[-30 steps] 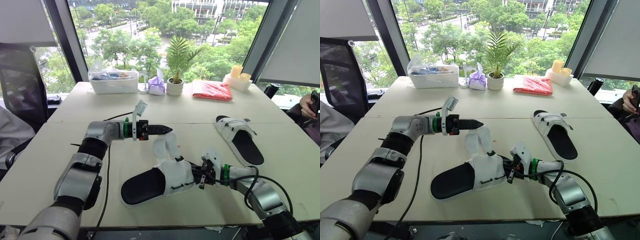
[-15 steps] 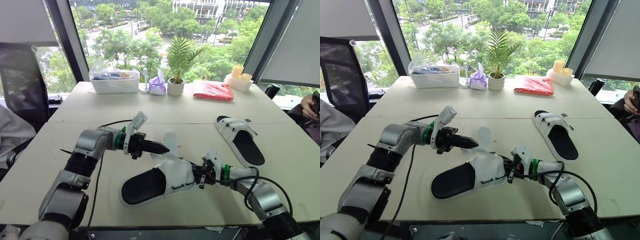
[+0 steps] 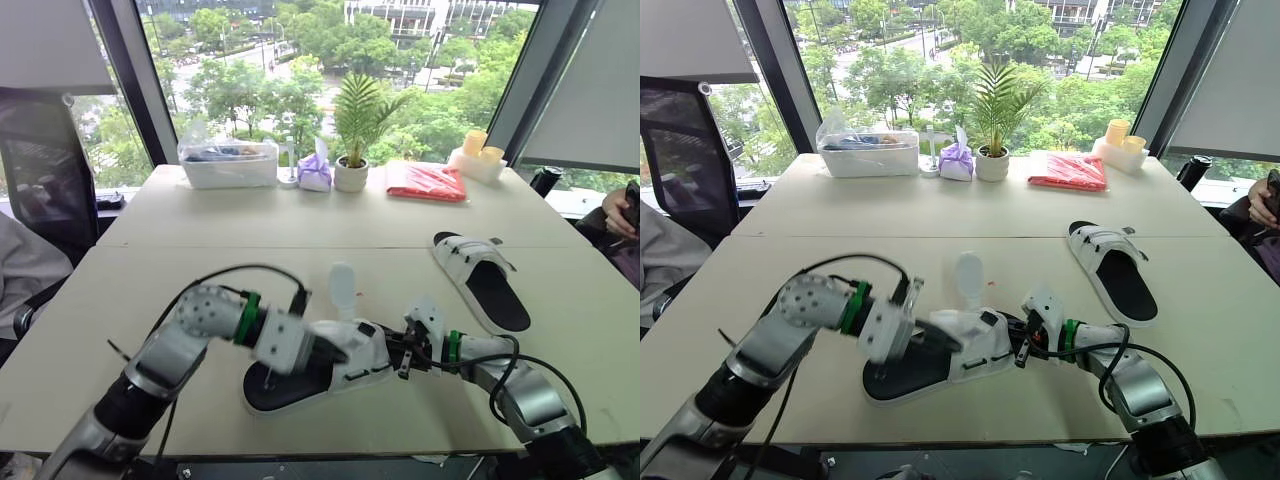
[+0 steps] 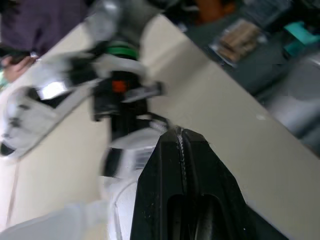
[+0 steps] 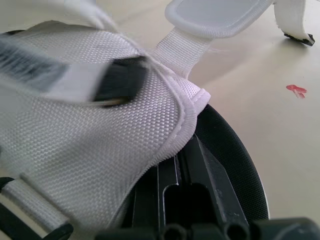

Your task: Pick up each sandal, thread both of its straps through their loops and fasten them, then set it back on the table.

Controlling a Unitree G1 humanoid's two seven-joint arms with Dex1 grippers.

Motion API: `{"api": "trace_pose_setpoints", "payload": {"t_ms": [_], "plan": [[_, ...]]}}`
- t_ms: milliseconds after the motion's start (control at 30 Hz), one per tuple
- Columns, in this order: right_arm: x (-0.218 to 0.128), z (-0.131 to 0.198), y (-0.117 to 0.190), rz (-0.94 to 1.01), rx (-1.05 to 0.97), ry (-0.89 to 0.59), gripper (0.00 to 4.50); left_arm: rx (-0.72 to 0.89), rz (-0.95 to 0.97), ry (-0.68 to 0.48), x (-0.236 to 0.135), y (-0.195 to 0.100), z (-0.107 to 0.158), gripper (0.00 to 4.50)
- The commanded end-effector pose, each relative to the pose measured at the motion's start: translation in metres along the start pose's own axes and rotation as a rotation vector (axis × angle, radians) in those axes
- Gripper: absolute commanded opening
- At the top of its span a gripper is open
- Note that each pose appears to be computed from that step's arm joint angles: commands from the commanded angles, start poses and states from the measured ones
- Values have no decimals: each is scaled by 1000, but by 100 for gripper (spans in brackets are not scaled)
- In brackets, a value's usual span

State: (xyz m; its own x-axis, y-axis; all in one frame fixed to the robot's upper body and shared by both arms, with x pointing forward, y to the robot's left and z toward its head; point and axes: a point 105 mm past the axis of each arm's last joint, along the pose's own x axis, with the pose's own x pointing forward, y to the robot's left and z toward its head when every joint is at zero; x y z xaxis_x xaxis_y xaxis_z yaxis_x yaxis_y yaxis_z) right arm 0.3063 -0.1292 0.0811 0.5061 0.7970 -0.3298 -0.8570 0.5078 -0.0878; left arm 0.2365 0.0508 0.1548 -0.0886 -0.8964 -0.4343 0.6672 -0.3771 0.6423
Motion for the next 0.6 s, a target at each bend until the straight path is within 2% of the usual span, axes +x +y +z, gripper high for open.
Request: {"api": "trace_pose_setpoints", "payload": {"t_ms": [33, 200, 367, 500, 600], "plan": [[0, -30, 0, -9, 46, 113, 0, 44, 22, -17, -4, 8, 7, 85], [-1, -31, 0, -3, 43, 123, 0, -155, 80, -28, -20, 28, 8, 333], [-1, -32, -3, -5, 41, 127, 0, -521, -18, -59, -53, 35, 17, 333], [1, -32, -4, -2, 39, 127, 0, -627, 118, -74, -63, 68, 2, 333], [3, -31, -5, 1, 39, 126, 0, -675, 93, -77, -54, 73, -1, 333]]}}
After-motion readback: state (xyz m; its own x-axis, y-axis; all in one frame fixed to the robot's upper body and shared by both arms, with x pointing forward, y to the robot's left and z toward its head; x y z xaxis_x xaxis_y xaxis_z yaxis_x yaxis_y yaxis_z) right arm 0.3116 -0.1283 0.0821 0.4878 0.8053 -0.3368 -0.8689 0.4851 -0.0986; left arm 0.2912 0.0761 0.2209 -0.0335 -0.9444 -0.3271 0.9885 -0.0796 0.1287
